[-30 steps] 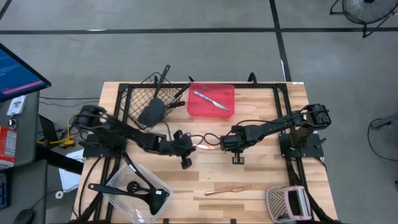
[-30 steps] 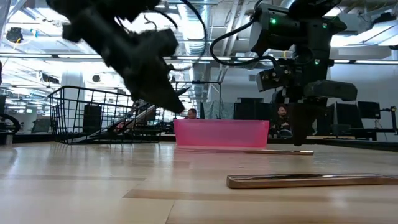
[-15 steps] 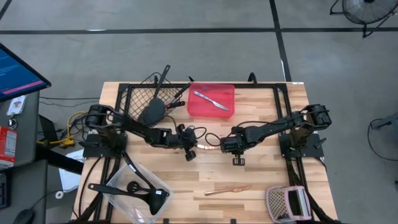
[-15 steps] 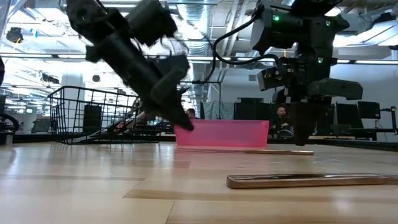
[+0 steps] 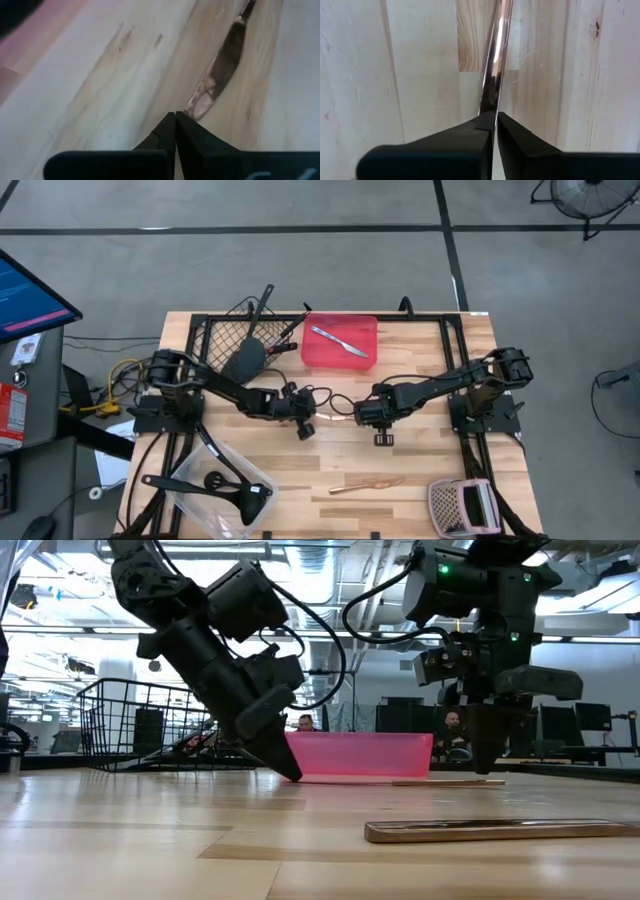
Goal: Pick & Place Kitchen Items
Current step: Put the gold table knife into the red bin
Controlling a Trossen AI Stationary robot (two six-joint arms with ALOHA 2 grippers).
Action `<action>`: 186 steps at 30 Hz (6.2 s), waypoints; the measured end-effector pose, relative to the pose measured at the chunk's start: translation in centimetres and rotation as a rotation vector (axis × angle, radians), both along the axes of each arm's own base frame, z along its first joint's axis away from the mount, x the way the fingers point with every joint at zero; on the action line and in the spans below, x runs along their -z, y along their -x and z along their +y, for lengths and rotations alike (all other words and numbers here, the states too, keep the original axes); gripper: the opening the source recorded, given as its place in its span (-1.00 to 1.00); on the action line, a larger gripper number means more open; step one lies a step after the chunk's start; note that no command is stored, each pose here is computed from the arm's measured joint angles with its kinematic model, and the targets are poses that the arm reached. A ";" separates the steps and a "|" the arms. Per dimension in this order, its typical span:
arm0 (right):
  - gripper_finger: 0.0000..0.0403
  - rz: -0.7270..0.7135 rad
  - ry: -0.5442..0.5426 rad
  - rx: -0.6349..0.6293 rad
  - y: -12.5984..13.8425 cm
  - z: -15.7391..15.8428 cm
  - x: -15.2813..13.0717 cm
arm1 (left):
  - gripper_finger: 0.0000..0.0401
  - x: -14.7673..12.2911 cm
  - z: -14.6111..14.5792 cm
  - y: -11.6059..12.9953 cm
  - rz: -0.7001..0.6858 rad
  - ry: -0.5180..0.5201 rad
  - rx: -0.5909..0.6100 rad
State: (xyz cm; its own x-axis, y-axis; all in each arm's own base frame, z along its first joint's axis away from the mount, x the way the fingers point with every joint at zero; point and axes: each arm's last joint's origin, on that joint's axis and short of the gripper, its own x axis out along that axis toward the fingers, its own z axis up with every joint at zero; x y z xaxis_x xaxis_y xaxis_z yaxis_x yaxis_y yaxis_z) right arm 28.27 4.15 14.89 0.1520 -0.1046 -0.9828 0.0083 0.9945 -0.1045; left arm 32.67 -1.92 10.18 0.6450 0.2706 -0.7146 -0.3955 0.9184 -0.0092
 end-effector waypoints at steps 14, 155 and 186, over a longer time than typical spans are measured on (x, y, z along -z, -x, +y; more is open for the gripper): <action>-0.39 0.018 -0.046 -0.021 1.0 0.0 -1.5 | -1.00 0.9 -0.2 0.1 0.039 0.012 0.016; 0.16 -0.880 0.072 0.196 8.7 2.4 5.1 | -0.79 -17.3 -3.0 8.1 -0.451 -0.040 0.007; -0.80 -0.833 0.163 0.322 8.3 2.1 10.0 | -0.73 -17.3 -3.0 8.1 -0.449 -0.042 0.011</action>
State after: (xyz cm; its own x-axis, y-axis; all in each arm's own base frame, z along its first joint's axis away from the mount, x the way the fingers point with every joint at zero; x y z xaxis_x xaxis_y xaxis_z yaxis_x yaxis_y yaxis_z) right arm 19.99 6.28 4.90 0.7467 -0.3930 -0.5367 0.4190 0.9045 -0.0794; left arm 24.56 -4.97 27.43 0.8917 0.2844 -0.3521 -0.3508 0.9258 -0.1405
